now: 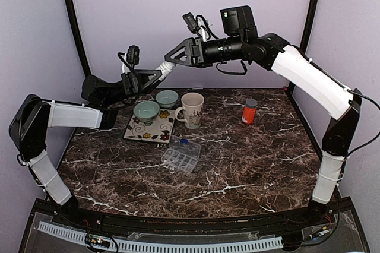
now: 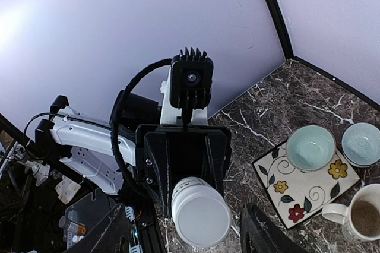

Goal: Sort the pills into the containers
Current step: Pass from the left arm to the right

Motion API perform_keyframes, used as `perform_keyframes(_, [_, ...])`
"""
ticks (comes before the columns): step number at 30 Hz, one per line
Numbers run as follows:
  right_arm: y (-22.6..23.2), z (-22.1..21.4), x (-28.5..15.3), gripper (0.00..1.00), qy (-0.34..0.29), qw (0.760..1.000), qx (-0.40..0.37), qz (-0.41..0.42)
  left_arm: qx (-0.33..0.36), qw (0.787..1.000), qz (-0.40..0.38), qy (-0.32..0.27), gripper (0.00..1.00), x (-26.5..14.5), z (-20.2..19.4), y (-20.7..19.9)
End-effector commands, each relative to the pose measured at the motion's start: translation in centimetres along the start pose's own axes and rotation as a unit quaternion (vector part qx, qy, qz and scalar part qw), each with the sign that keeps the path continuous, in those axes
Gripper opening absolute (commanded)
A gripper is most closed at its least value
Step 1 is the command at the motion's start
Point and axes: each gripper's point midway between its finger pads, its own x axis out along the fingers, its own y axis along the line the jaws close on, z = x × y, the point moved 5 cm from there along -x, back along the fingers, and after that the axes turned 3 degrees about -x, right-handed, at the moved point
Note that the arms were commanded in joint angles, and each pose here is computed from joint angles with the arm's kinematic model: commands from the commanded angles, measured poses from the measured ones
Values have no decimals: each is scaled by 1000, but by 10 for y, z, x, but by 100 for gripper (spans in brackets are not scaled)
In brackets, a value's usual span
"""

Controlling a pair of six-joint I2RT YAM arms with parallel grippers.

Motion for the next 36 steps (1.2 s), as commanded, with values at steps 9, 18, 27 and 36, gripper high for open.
perform_keyframes(9, [4, 9, 1, 60, -17, 1000, -17, 3, 41, 999, -29, 6, 0, 6, 8, -27])
perform_keyframes(18, [2, 8, 3, 58, -15, 1000, -14, 1, 42, 999, -32, 9, 0, 8, 8, -28])
perform_keyframes(27, [0, 9, 3, 52, -15, 1000, -14, 0, 42, 999, -33, 11, 0, 9, 8, -28])
perform_keyframes(36, [-3, 7, 4, 46, -12, 1000, -11, 0, 42, 998, -36, 12, 0, 11, 9, -28])
